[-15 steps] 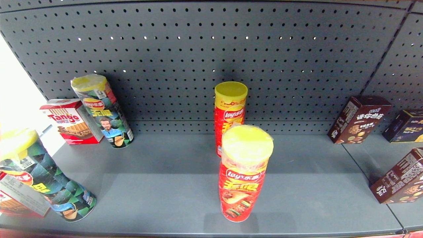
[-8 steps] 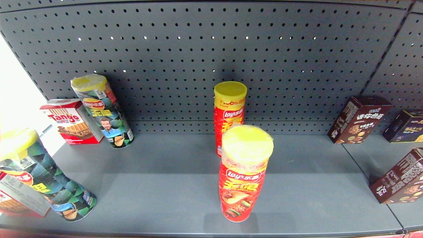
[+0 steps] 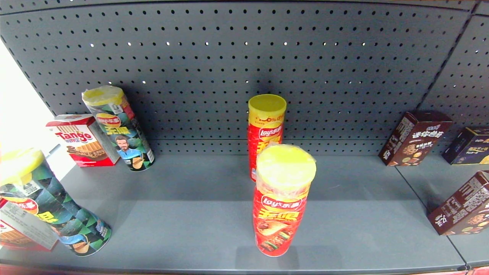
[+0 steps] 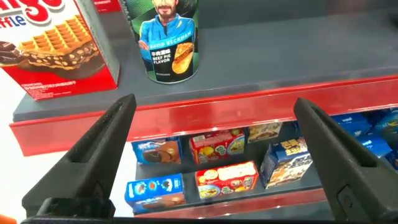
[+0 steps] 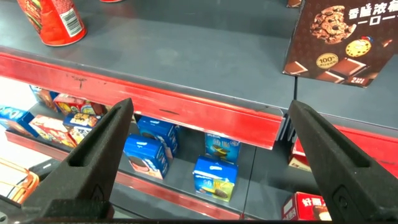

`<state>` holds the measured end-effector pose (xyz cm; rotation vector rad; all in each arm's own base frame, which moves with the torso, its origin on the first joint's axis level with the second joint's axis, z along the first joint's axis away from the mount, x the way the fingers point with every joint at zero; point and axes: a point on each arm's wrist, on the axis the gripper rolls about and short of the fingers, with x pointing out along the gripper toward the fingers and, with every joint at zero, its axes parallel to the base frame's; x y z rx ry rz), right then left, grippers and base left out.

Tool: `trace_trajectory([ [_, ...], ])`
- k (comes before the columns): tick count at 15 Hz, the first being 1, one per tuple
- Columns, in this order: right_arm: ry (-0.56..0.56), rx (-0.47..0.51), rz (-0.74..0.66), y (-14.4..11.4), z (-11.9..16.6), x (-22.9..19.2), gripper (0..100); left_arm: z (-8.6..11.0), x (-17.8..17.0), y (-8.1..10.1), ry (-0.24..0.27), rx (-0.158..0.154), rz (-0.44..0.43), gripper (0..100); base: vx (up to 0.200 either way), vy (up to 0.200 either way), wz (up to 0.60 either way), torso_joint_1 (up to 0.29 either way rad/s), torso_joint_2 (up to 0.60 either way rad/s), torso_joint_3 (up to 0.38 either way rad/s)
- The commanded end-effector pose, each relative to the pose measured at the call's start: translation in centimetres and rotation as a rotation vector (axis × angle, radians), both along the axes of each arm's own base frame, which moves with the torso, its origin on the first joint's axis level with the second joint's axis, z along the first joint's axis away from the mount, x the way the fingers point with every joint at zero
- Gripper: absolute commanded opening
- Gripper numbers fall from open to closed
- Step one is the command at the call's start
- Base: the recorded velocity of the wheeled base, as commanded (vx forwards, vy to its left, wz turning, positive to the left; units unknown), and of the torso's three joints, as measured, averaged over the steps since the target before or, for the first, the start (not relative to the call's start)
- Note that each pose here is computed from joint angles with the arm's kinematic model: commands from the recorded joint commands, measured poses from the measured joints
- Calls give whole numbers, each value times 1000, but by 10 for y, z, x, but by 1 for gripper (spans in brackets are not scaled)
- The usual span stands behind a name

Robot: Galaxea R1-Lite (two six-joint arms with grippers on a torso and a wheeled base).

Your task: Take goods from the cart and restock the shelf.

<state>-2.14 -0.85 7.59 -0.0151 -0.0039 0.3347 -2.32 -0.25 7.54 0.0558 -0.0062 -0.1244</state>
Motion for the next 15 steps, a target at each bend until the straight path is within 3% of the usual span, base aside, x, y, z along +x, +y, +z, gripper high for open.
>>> trace_trajectory([
  [1,-88,62,-11,-2,75,-4,100,0,0,0,3,0,-1,100,0,0,0,0,0,0],
  [2,-81,72,-7,-1,87,-2,100,0,0,0,3,1,-1,100,0,0,0,0,0,0],
  [3,-17,125,32,11,147,29,100,0,0,0,4,1,-3,100,0,0,0,0,0,0],
  [4,-6,82,81,18,159,44,100,0,0,0,4,1,-3,100,0,0,0,0,0,0],
  [7,78,-43,134,40,171,90,100,0,0,0,3,1,-3,100,0,0,0,0,0,0],
  [8,78,-43,134,40,171,90,100,0,0,0,3,1,-3,100,0,0,0,0,0,0],
  [10,153,-119,243,73,176,135,100,0,0,0,4,1,-4,100,0,0,0,0,0,0],
  [15,264,-204,365,106,152,155,100,0,0,0,3,0,-3,100,0,0,0,0,0,0],
])
